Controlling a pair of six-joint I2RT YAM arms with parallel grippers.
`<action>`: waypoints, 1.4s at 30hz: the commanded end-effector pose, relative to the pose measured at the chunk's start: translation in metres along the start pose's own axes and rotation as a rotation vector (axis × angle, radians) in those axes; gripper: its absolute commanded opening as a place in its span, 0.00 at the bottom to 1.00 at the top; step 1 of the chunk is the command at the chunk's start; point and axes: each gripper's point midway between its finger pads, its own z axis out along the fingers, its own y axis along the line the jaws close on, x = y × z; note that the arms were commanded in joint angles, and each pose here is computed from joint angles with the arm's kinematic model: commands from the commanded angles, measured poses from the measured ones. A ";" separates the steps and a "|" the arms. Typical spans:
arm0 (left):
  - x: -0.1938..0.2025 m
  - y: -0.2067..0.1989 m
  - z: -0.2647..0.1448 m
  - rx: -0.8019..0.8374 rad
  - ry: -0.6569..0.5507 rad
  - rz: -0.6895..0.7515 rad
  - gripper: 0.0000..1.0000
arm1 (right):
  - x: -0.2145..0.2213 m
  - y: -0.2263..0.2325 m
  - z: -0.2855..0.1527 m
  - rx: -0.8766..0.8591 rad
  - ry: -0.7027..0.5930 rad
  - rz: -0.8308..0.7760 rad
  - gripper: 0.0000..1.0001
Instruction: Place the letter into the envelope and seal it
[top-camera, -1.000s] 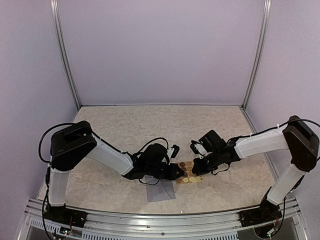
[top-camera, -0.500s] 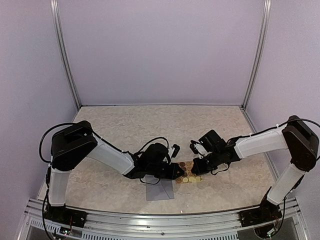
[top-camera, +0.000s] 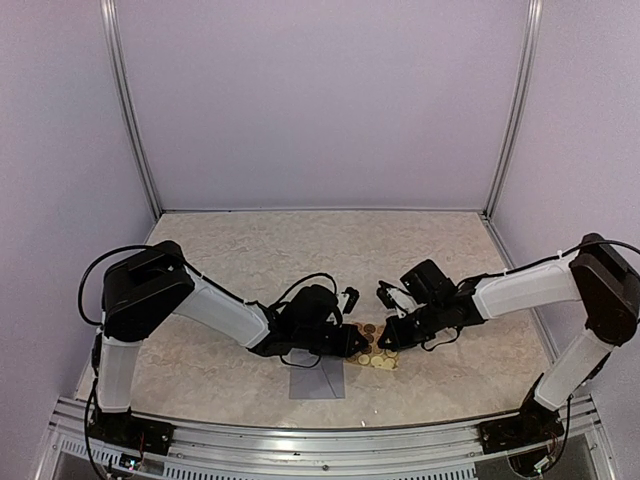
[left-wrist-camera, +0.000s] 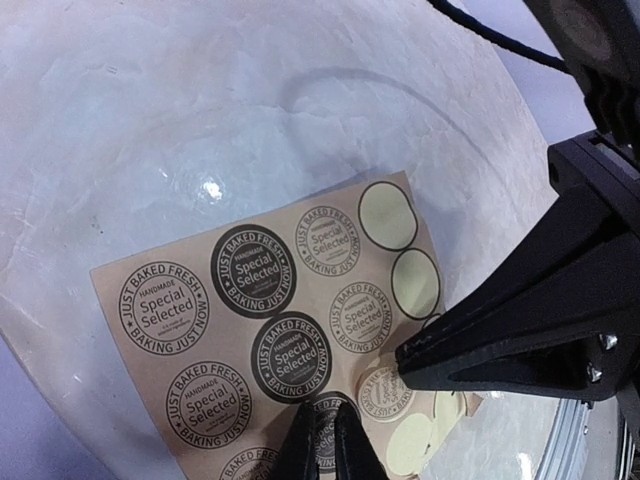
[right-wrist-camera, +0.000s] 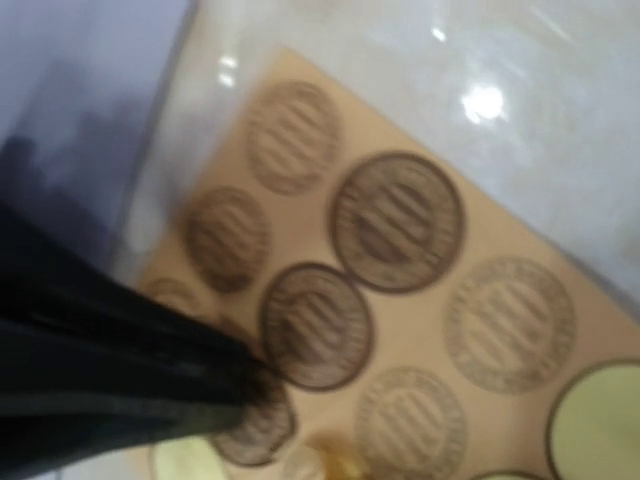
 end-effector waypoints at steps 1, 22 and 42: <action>0.010 0.015 0.006 -0.050 0.036 -0.015 0.07 | -0.010 0.011 -0.009 -0.056 -0.048 -0.020 0.00; -0.062 -0.022 -0.048 -0.008 -0.148 0.070 0.23 | -0.032 0.016 -0.060 -0.005 -0.184 0.004 0.00; -0.046 0.062 -0.026 -0.268 -0.027 0.189 0.27 | -0.032 0.020 -0.073 -0.022 -0.214 0.023 0.00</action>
